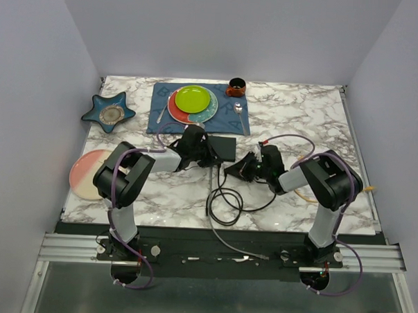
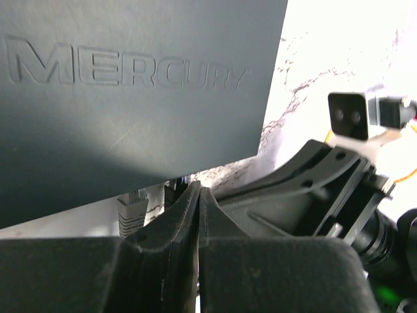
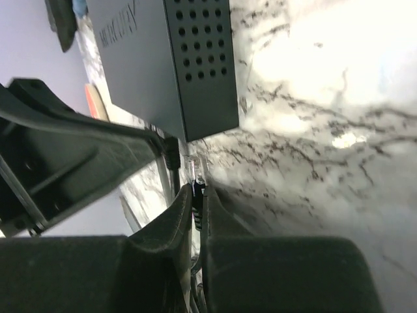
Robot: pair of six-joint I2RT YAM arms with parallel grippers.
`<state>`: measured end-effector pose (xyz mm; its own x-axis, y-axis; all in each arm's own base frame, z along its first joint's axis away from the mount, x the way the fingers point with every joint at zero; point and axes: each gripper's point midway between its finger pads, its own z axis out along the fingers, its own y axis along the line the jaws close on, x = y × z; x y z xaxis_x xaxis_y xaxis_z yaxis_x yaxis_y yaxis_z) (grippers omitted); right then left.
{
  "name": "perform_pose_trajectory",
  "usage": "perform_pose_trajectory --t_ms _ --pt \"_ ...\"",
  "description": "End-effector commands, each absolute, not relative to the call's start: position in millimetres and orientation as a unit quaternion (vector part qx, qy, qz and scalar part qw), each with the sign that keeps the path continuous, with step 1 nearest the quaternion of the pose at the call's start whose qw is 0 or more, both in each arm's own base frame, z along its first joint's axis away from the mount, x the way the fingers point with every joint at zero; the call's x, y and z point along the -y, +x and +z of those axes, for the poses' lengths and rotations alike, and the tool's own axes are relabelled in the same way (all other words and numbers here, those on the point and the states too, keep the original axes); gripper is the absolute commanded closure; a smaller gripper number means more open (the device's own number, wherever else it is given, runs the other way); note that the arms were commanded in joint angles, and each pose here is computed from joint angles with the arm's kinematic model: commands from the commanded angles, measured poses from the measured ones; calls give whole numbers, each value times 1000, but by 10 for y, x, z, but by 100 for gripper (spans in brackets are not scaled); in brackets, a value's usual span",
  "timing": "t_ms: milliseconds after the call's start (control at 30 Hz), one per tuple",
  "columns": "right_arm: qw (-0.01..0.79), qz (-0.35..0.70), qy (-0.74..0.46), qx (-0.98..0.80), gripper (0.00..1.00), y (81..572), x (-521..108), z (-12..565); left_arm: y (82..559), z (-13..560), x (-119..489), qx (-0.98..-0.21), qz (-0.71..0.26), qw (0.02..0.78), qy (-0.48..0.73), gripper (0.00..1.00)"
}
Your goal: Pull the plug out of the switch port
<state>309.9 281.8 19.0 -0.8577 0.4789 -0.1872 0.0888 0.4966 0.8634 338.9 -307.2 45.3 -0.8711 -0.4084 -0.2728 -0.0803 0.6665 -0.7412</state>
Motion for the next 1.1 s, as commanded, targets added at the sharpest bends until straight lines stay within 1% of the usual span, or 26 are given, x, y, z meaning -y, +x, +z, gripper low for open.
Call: perform_pose_trajectory --t_ms 0,67,100,133,200,233,267,300,333,367,400,433,467,500,533,567,667,833,1000,1033,1067 --pt "197 422 153 -872 100 2887 -2656 67 3515 636 3041 -881 -383 238 -142 88" --pt "222 396 146 -879 100 2943 -2574 141 3525 744 3028 -875 -390 250 -142 88" --pt "248 395 140 -873 100 3021 -2559 345 3530 900 3030 -867 -401 263 -137 88" --pt "255 372 132 -883 100 3058 -2507 403 3516 957 3017 -863 -405 269 -137 88" --pt "302 329 132 -885 100 3223 -2368 594 3496 1097 2991 -857 -411 283 -132 88" --pt "328 311 114 -885 100 3286 -2309 818 3469 1222 2954 -851 -415 295 -132 88" --pt "363 282 119 -880 100 3402 -2197 969 3455 1287 2933 -848 -416 302 -131 87" --pt "381 268 113 -878 100 3442 -2140 1099 3432 1435 2907 -839 -424 315 -130 87" --pt "400 236 99 -880 100 3434 -2008 1223 3385 1437 2873 -840 -423 315 -130 87" --pt "439 208 107 -867 100 3571 -1898 1471 3367 1467 2847 -838 -422 320 -131 87" --pt "457 190 104 -863 100 3604 -1816 1591 3339 1572 2819 -831 -428 329 -132 86" --pt "471 162 83 -863 99 3603 -1726 1693 3294 1540 2786 -833 -425 328 -134 86" --pt "503 137 92 -848 100 3670 -1603 1947 3275 1549 2762 -832 -424 331 -135 86" --pt "517 118 95 -842 99 3684 -1514 2066 3253 1611 2737 -828 -427 338 -135 85" --pt "521 88 84 -845 100 3663 -1410 2098 3216 1555 2703 -831 -422 336 -138 85" --pt "542 56 100 -832 100 3670 -1250 2237 3202 1549 2685 -831 -421 337 -140 85" --pt "572 4 137 -809 100 3629 -962 2447 3147 1505 2635 -832 -417 337 -145 85" --pt "614 26 204 -762 100 3500 -711 2774 3063 1455 2598 -830 -422 332 -151 85" --pt "649 -10 269 -712 100 3465 -228 3188 3025 1547 2539 -822 -425 347 -153 85" --pt "644 -32 286 -709 99 3474 -47 3183 3008 1530 2526 -822 -425 346 -155 85" --pt "647 -42 303 -698 100 3477 67 3301 3015 1545 2518 -821 -424 349 -156 85"
